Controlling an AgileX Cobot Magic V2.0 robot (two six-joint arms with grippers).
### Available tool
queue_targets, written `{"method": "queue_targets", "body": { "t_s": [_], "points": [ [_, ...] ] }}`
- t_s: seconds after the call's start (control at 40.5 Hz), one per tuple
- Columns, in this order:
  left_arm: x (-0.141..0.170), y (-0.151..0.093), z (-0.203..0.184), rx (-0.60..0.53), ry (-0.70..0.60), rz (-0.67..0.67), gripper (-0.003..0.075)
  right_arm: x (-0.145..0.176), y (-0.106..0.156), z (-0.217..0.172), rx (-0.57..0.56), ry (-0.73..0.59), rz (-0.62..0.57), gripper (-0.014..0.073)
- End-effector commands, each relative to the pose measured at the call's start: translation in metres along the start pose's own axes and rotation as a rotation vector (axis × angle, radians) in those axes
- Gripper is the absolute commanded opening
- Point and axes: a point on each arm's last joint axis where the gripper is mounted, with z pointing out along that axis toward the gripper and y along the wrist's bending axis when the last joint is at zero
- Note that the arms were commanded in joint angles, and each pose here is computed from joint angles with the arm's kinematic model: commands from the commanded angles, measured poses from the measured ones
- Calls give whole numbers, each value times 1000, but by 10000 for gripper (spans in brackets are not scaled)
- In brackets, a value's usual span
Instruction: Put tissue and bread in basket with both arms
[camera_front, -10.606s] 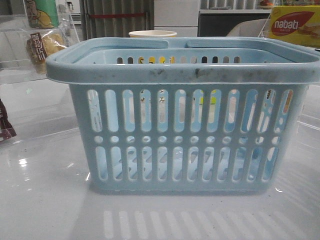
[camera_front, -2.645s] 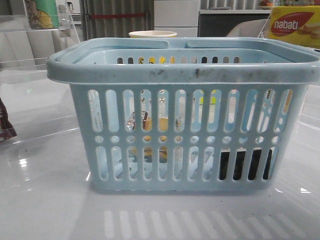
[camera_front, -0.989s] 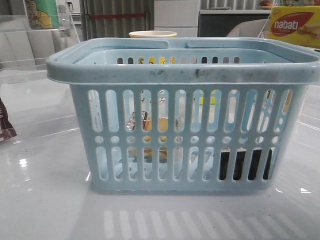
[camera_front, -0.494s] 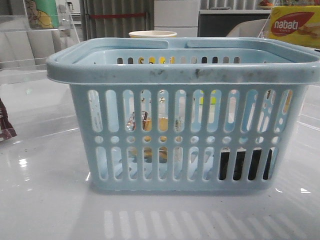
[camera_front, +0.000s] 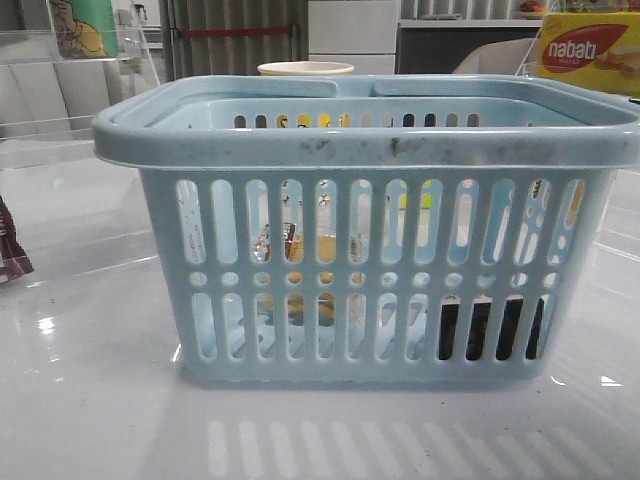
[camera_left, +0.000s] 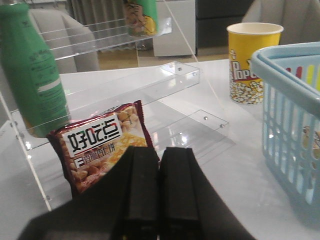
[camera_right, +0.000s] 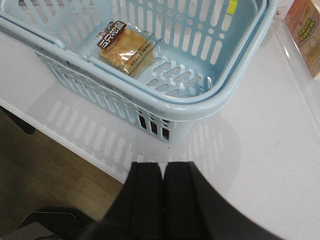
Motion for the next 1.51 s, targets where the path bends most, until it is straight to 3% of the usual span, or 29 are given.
{"method": "queue_targets", "body": {
  "t_s": [0.0,0.222,1.286,1.409,1.483],
  "points": [
    [-2,3,-1,-53,-160,-32,93,-12,-1,-6,10,-88,-10,57],
    [21,3,1,-88,-280,-35,93,-11,-1,-6,10,-87,-10,57],
    [20,3,1,-88,-285,-34,93,-9,-1,-6,10,-79,-10,57],
    [20,3,1,-88,-285,-34,93,6,-6,2,45,-73,26,57],
    [20,3,1,-88,-285,-34,93,17,-13,7,107,-144,47,57]
  ]
}}
